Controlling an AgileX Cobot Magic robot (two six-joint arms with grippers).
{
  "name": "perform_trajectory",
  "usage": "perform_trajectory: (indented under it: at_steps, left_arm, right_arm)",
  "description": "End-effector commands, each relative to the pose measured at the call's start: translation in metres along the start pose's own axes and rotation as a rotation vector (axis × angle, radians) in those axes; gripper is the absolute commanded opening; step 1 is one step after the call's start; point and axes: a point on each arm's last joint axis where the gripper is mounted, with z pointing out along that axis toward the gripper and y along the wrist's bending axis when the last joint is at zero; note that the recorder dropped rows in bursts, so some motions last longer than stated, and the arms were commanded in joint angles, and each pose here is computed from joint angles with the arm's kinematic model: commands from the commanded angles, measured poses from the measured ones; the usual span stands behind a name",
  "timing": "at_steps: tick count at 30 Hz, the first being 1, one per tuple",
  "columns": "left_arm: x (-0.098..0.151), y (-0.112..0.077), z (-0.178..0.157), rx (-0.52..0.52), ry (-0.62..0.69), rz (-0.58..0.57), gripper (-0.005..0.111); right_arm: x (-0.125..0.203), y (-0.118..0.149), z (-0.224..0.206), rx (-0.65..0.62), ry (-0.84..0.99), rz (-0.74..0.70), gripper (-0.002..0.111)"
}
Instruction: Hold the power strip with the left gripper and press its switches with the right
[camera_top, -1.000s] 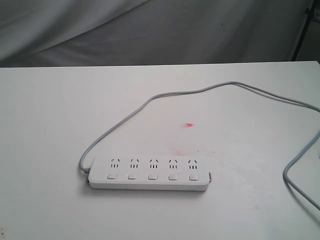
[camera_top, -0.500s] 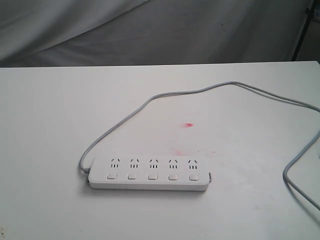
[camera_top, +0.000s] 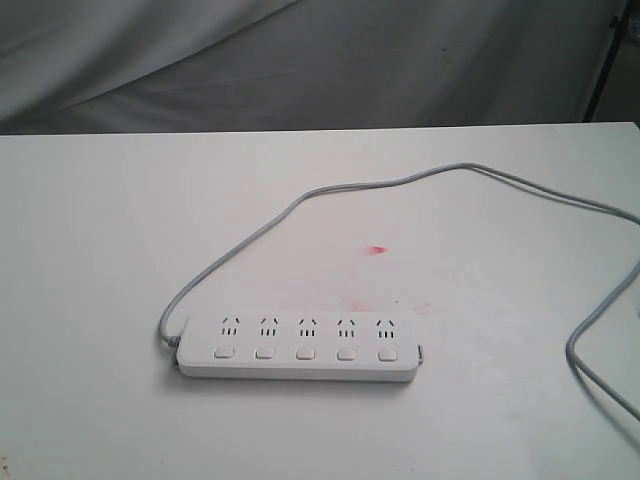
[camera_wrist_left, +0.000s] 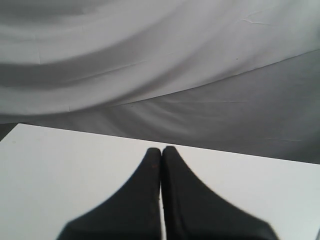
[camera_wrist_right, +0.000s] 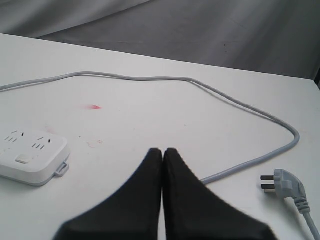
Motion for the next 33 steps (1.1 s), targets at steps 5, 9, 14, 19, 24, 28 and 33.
perform_trajectory:
  at_steps: [5,9,14,19,24,28,33]
  left_arm:
    - [-0.0052,0.0002,-0.0003,-0.002,-0.041,0.075,0.001]
    - [-0.0054,0.0002,-0.0003,-0.002,-0.043,0.075,0.001]
    - [-0.0055,0.0002,-0.0003,-0.002,-0.045,0.075,0.001]
    - [-0.0055,0.0002,-0.0003,-0.002,-0.045,0.075,0.001]
    - [-0.0051,0.0002,-0.0003,-0.002,-0.040,0.075,0.001]
    - [-0.0051,0.0002,-0.0003,-0.002,-0.040,0.073,0.001]
    - [-0.0045,0.0002,-0.0003,-0.002,-0.034,0.073,0.001]
  right_arm:
    - [0.0005,0.0001,-0.0001,0.001,-0.006,0.006,0.000]
    - [0.0005,0.0001,-0.0001,0.001,-0.006,0.006,0.000]
    - [0.0005,0.0001,-0.0001,0.001,-0.006,0.006,0.000]
    - [0.0005,0.0001,-0.0001,0.001,-0.006,0.006,0.000]
    - [0.0005,0.0001,-0.0001,0.001,-0.006,0.006,0.000]
    - [0.0005,0.0001,-0.0001,0.001,-0.006,0.006,0.000]
    - [0.0005,0.0001,-0.0001,0.001,-0.006,0.006,0.000]
